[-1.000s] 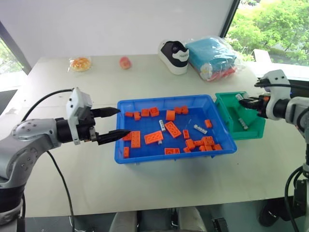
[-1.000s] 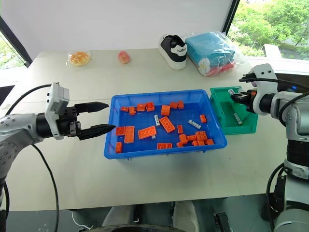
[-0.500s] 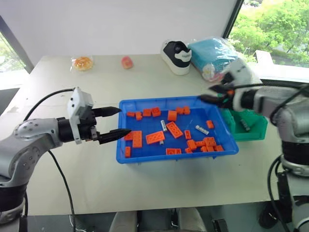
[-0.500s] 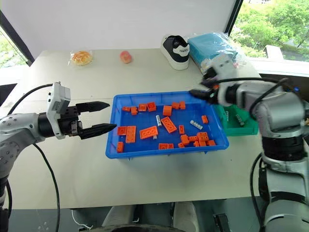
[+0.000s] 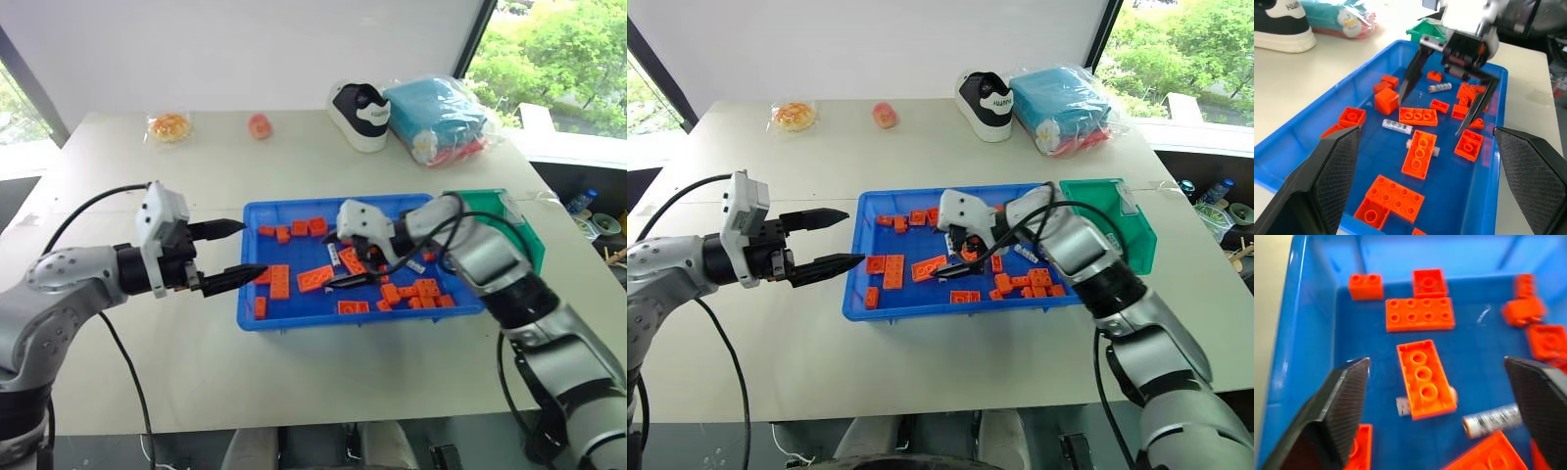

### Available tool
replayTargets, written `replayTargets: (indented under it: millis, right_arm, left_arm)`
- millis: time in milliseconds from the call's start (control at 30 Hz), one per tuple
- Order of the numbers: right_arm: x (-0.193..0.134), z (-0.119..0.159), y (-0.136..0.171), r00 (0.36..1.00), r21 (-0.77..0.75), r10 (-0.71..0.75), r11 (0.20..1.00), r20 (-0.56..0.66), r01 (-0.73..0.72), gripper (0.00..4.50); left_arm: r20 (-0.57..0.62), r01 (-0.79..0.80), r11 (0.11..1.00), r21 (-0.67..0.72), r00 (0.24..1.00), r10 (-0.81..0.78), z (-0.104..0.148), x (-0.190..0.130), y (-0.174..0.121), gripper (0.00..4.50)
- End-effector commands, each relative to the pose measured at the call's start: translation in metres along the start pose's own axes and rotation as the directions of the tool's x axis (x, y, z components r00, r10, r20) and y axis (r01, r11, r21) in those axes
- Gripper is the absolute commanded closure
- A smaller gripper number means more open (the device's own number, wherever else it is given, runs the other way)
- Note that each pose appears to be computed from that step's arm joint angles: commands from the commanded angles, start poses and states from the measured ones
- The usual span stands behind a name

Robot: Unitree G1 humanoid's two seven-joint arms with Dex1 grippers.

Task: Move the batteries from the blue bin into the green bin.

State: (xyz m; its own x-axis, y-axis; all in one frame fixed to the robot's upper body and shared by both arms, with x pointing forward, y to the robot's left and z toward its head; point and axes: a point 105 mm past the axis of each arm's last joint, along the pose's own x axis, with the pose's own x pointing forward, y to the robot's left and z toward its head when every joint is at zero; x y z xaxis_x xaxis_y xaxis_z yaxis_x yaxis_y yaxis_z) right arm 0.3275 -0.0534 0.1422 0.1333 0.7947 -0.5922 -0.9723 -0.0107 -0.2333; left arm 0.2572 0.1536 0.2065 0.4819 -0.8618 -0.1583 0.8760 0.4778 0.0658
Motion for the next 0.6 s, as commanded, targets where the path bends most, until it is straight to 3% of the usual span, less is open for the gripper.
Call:
replayTargets:
  millis: [33, 400, 500, 600]
  right_arm:
    - [0.006, 0.009, -0.003, 0.999, -0.086, 0.051, 0.995, -0.008, -0.051, 0.03]
    - [0.034, -0.005, -0.009, 0.994, -0.108, 0.096, 0.989, -0.050, -0.101, 0.03]
    - [0.037, -0.006, -0.008, 0.994, -0.102, 0.103, 0.989, -0.047, -0.108, 0.92]
    - [0.037, -0.004, -0.005, 0.993, -0.109, 0.111, 0.987, -0.040, -0.115, 2.36]
  left_arm:
    - [0.014, -0.005, 0.999, 0.038, 1.000, 0.004, 0.010, -0.005, -0.006, 0.00]
    - [-0.025, 0.020, 0.999, 0.044, 1.000, -0.019, 0.006, -0.010, -0.017, 0.00]
    - [-0.025, 0.022, 0.999, 0.045, 0.999, -0.021, 0.006, -0.010, -0.017, 0.00]
    - [-0.026, 0.036, 0.998, 0.044, 0.999, -0.034, 0.006, -0.009, -0.019, 0.00]
